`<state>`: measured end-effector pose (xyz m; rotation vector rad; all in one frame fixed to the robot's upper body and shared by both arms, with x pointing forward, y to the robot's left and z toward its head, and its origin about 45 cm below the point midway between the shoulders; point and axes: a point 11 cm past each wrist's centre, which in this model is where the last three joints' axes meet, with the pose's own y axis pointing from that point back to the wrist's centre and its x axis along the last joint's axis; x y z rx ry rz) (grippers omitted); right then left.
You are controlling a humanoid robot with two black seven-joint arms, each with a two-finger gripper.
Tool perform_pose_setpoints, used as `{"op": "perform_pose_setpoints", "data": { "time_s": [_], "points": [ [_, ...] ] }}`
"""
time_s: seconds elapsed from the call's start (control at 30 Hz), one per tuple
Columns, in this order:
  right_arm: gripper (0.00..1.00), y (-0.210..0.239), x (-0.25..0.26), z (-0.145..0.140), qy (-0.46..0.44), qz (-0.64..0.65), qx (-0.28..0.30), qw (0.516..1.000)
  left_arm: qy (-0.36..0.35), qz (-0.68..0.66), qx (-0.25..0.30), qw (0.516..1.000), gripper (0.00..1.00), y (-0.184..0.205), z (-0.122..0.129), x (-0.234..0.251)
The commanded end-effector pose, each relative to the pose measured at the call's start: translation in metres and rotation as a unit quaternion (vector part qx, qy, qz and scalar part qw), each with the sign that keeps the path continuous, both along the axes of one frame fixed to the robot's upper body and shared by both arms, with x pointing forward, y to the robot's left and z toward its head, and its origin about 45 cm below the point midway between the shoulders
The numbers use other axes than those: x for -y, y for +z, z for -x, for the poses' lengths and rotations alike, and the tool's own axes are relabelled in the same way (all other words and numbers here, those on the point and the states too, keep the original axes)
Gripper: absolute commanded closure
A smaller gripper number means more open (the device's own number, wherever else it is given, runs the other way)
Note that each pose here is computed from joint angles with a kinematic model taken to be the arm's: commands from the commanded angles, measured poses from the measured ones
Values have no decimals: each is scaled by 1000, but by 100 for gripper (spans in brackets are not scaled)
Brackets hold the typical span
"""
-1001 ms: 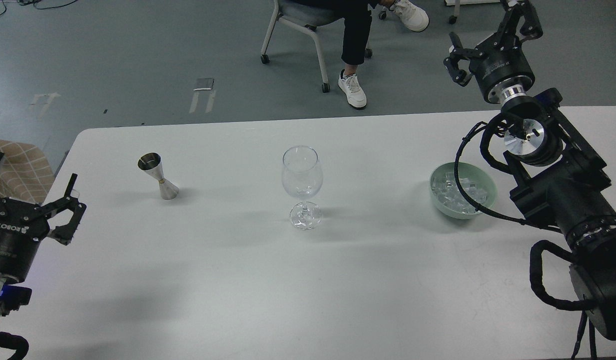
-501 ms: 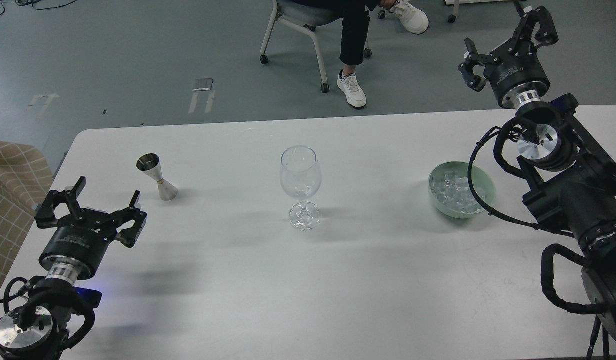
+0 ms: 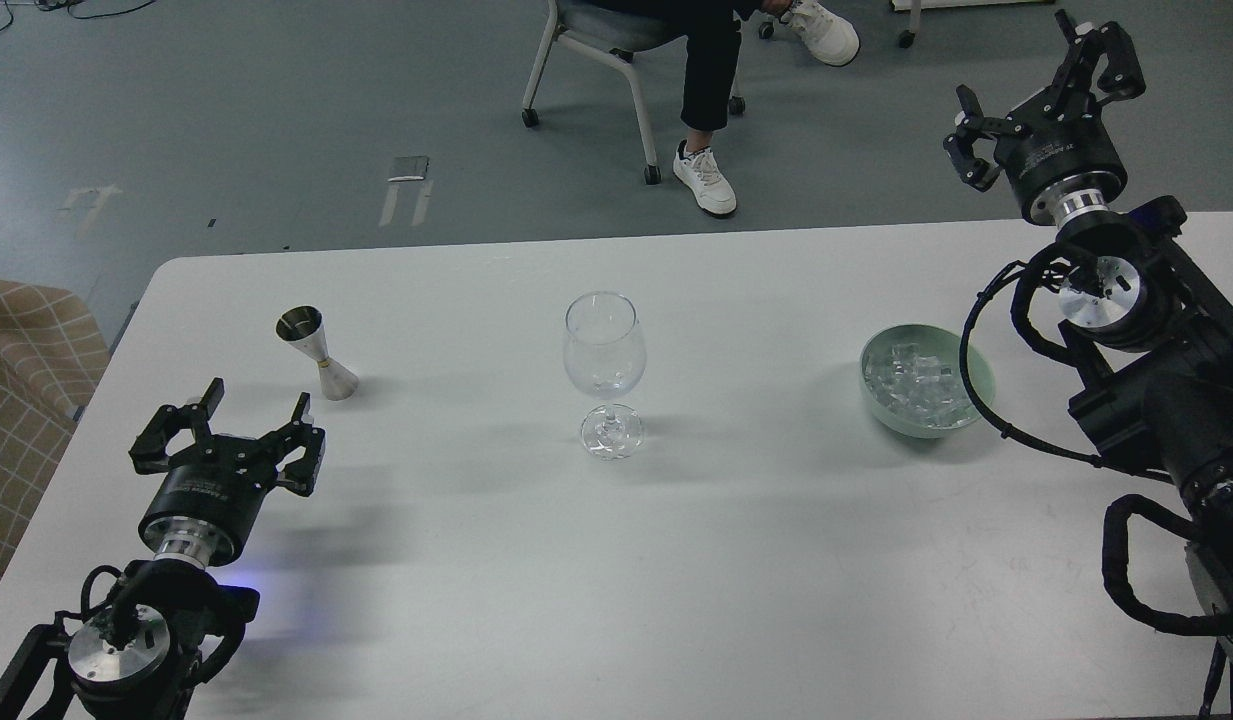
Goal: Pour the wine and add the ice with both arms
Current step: 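Lower the left gripper toward the silver jigger cup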
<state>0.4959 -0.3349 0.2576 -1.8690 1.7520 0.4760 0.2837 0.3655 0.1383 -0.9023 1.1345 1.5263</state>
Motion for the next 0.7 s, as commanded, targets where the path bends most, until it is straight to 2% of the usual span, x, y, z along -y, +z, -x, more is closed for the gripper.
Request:
{"op": "perform_pose_setpoints", "data": {
  "time_s": [0.0,0.33,0.43,0.53,0.67],
  "points": [
    [0,1,6,0,-6,4,-1,1000,5,7,-6,1000,27,-9,-6,-2],
    [0,1,11,1,-10,9,-3,1000,3,0,-42,999,27,-32,-34,-3],
    [0,1,12,1,-11,10,-4,1000,7,-1,-42,999,25,-33,-36,-4],
    [0,-2,12,3,-11,9,-6,1000,11,1,-35,999,30,-30,-40,-2],
    [0,-2,14,3,-15,10,-7,1000,11,9,-32,999,30,-30,-47,4]
  ]
}}
